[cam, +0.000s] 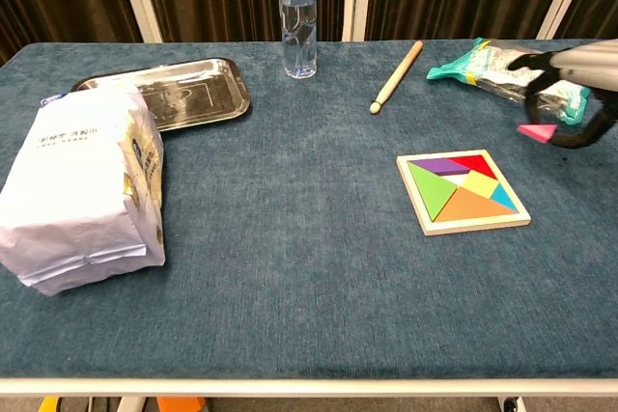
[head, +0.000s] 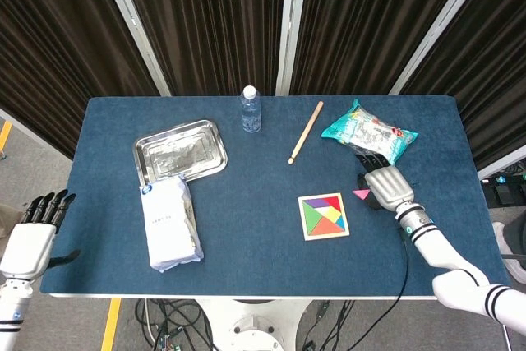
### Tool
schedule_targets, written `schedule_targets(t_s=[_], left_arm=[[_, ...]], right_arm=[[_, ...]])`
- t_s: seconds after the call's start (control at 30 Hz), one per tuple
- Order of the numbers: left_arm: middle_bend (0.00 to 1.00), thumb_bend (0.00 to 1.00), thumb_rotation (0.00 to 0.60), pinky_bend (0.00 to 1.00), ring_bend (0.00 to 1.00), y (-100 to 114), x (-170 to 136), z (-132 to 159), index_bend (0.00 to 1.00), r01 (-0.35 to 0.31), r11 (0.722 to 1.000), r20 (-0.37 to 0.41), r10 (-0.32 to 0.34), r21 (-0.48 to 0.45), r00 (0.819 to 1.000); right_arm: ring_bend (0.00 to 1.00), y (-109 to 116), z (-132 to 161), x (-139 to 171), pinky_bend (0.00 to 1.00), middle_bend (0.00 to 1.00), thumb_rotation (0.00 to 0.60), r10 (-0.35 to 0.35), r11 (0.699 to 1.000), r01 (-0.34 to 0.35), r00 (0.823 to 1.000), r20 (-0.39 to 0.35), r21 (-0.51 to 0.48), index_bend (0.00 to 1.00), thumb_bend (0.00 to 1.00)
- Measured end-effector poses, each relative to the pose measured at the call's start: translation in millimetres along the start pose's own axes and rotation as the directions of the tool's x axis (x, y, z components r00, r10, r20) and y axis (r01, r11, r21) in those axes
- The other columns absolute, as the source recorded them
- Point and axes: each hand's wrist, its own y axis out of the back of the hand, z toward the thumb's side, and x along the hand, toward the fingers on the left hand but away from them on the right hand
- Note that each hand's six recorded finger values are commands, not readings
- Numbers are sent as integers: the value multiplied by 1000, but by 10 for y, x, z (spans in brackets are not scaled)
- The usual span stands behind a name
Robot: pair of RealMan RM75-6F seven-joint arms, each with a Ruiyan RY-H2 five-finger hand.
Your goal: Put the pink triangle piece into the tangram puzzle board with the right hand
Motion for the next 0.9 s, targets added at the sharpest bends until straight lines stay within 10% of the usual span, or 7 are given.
schedule_targets(t_s=[0.9], left_arm=[[18,0,600,80,0,-36,-26,-102,54,2,1000,-13,-2,-14,1000]], right_arm=[[0,-138,790,-218,0,7,600,56,996,-45,987,-147,77,549,273]])
